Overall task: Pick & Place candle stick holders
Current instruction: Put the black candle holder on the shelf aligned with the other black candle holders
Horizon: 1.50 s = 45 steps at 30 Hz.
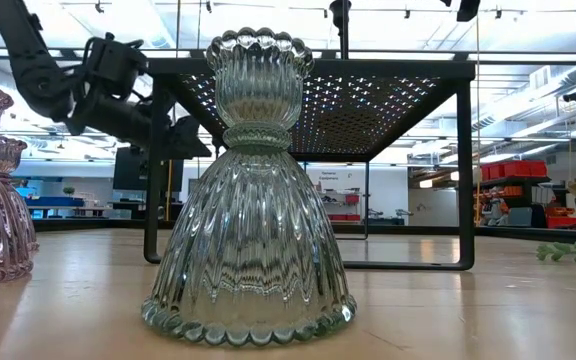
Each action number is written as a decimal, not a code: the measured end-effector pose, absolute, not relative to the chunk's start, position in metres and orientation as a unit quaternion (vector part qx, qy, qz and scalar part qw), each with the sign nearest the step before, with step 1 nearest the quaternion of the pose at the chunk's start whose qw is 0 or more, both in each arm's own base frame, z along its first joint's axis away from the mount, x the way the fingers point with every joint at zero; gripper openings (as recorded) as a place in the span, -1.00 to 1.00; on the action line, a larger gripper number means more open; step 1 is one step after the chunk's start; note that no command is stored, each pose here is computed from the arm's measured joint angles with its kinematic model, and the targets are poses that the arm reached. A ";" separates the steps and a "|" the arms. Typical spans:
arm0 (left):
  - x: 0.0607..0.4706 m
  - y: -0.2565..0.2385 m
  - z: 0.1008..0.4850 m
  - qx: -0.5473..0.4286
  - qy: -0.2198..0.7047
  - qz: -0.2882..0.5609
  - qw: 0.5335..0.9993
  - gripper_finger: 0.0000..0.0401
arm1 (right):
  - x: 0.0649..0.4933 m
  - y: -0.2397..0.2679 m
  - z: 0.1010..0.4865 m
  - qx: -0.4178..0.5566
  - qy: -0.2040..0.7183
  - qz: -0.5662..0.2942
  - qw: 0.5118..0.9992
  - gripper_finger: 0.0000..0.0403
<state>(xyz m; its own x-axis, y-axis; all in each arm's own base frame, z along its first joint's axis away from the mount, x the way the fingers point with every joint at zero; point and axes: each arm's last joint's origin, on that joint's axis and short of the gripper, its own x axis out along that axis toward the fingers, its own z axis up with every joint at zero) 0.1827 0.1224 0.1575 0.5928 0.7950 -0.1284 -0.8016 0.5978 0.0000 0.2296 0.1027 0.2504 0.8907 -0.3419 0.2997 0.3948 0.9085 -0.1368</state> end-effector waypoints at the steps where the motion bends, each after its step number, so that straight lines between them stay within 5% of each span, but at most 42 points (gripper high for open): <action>1: 0.183 0.124 0.157 -0.029 0.051 0.450 0.891 0.29 | 0.230 0.103 0.250 -0.097 -0.136 -0.190 0.967 -0.32; 15: 0.224 0.163 0.160 -0.009 0.049 0.454 0.889 0.21 | 0.230 0.103 0.250 -0.094 -0.136 -0.191 0.968 -0.32; 18: 0.223 0.166 0.158 -0.004 0.062 0.469 0.881 -0.07 | 0.230 0.103 0.250 -0.094 -0.136 -0.191 0.968 -0.32; 23: 0.219 0.170 0.154 -0.027 0.076 0.455 0.887 -0.88 | 0.230 0.103 0.250 -0.094 -0.136 -0.192 0.968 -0.32; 33: 0.219 0.164 0.169 -0.048 0.051 0.394 0.916 -0.94 | 0.230 0.103 0.250 -0.091 -0.136 -0.192 0.968 -0.32; 45: 0.183 0.117 0.260 -0.040 0.037 0.333 0.941 -0.94 | 0.230 0.100 0.250 -0.088 -0.134 -0.201 0.966 -0.32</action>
<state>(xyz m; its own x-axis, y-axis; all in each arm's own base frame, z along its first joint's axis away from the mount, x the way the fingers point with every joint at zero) 0.1830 0.1166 0.2595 0.7754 0.6242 -0.0956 -0.6301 0.7748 -0.0512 0.2302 0.1003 0.2504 0.8827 -0.3655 0.2953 0.4130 0.9032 -0.1166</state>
